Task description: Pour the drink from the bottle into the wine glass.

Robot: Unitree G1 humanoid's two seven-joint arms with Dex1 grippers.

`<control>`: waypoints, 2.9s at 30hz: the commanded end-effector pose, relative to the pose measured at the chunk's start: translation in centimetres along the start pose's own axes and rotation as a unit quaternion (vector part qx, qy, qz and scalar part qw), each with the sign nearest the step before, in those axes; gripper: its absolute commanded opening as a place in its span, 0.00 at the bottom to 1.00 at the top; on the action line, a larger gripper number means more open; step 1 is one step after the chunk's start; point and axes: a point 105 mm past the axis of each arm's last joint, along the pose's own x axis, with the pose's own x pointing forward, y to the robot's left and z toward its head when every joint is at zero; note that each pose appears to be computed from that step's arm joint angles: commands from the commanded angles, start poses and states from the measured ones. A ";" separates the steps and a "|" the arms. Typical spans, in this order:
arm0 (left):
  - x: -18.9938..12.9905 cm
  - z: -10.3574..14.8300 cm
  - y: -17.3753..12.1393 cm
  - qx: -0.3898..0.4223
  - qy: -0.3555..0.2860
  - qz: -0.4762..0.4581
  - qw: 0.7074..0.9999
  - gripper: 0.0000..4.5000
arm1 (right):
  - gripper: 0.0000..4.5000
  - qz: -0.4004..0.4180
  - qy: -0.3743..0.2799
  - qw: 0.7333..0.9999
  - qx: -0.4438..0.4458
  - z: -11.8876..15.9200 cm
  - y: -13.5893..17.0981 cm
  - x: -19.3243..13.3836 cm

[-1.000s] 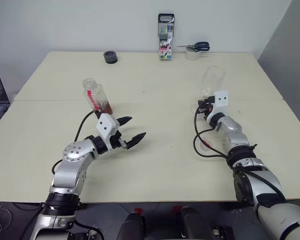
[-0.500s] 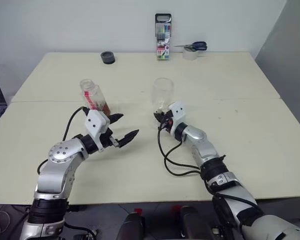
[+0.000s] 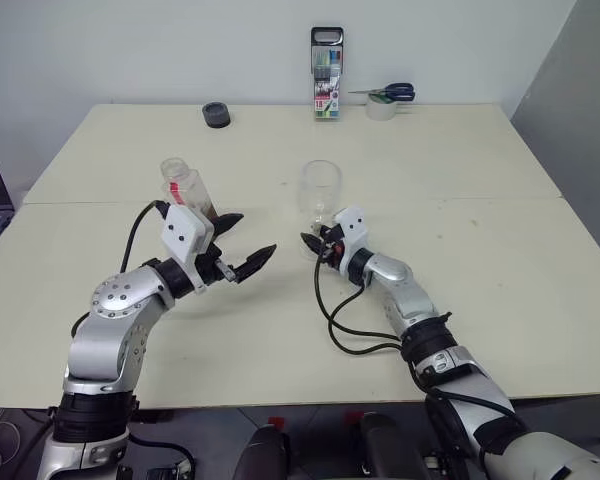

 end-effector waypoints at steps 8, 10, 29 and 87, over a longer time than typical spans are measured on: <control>0.3 2.8 0.3 0.031 -0.041 0.005 0.999 1.00 | 1.00 0.015 -0.015 1.000 -0.014 1.1 0.3 -0.1; 0.3 2.8 0.3 0.032 -0.041 0.006 0.999 1.00 | 1.00 0.016 -0.015 1.000 -0.014 1.0 0.3 -0.1; -0.9 0.0 0.3 0.000 -0.011 0.066 0.998 1.00 | 1.00 0.105 0.039 0.989 -0.094 1.5 1.6 -6.2; 1.1 -4.9 11.0 0.001 0.048 0.228 0.972 1.00 | 1.00 0.163 -0.011 0.983 -0.081 8.0 5.8 -11.6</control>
